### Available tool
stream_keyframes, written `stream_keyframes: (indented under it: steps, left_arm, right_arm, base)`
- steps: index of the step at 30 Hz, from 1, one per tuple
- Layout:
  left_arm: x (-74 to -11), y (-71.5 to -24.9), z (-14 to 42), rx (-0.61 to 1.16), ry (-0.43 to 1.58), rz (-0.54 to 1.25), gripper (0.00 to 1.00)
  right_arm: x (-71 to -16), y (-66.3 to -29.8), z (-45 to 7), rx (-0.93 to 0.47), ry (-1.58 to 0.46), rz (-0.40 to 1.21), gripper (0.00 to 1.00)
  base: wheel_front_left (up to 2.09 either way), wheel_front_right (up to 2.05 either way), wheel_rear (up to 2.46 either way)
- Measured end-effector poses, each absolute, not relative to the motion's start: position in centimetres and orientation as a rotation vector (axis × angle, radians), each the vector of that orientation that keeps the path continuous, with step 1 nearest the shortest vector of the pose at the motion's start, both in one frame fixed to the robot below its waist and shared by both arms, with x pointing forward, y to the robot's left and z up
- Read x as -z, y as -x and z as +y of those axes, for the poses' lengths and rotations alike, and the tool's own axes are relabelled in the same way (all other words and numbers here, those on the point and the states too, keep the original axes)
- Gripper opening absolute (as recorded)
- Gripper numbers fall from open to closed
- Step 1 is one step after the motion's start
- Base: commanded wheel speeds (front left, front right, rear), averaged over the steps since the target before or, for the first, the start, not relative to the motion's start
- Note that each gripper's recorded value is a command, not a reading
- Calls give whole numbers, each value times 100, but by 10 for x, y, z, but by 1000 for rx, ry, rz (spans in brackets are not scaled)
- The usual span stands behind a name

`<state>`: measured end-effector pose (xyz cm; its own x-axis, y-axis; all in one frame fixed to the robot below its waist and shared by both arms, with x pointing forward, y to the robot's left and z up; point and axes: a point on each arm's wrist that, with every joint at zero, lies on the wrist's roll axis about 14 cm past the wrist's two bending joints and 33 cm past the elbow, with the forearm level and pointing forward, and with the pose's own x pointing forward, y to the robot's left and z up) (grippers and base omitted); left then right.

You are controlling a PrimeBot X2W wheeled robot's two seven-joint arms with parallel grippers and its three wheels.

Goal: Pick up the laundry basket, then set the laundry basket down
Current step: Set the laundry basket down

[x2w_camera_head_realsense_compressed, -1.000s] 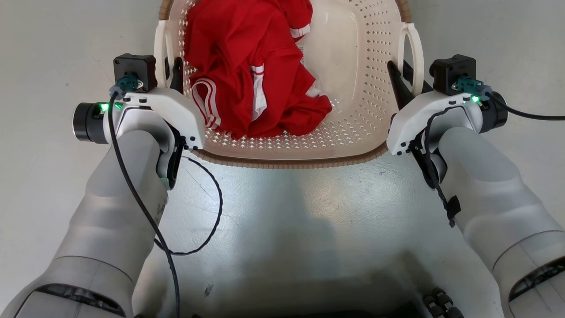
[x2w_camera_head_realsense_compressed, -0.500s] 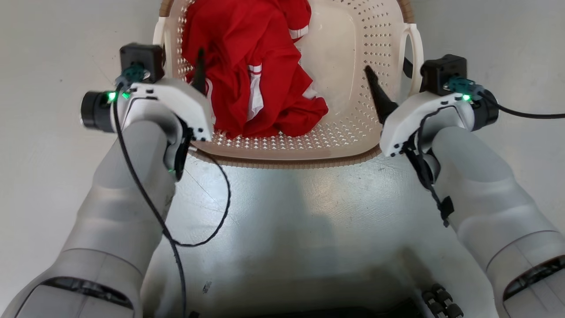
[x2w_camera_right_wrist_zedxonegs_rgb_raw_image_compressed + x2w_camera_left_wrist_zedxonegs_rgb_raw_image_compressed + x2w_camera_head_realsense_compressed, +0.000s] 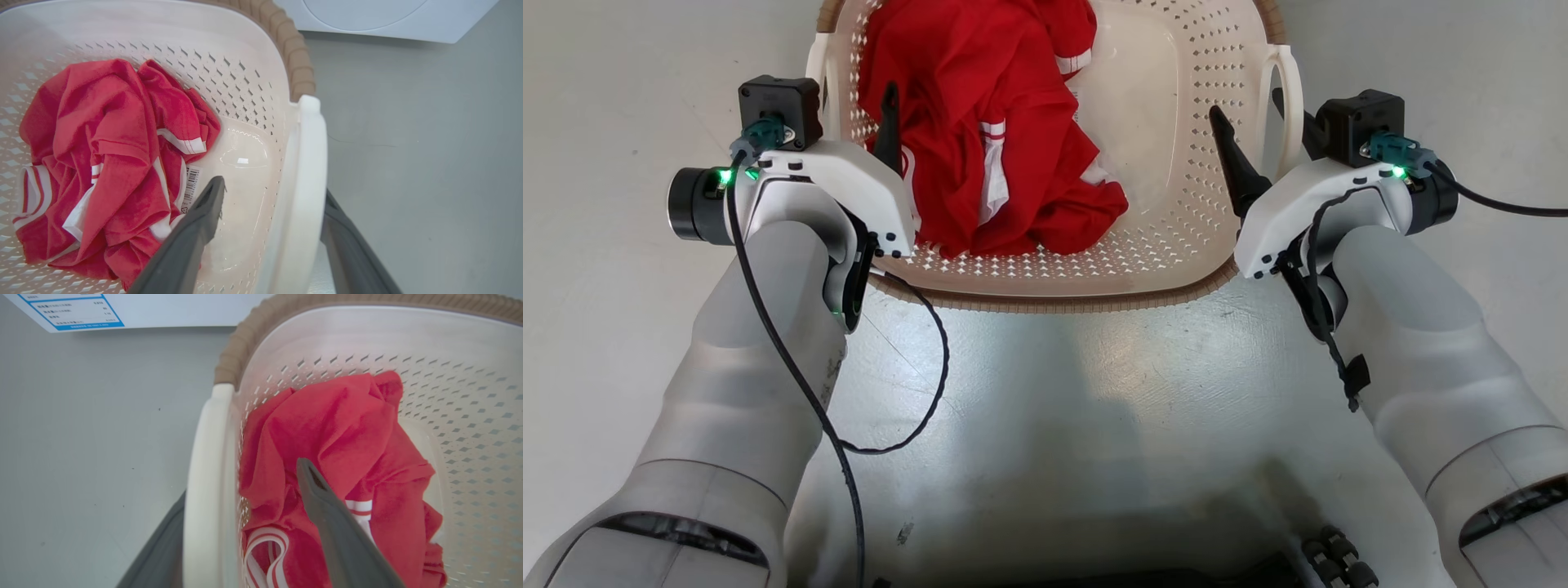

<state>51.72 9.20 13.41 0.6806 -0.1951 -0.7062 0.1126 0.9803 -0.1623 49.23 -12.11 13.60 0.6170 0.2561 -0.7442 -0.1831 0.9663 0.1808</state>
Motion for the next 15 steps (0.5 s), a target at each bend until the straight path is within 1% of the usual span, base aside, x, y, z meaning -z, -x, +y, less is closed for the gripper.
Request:
stream_keyframes:
  steps: [15]
  left_arm:
    - [-143, -523, 98, 155, 103, 787, 100]
  right_arm:
    - [-147, -500, -130, -221, -89, 834, 100]
  base:
    - [0, 0, 0]
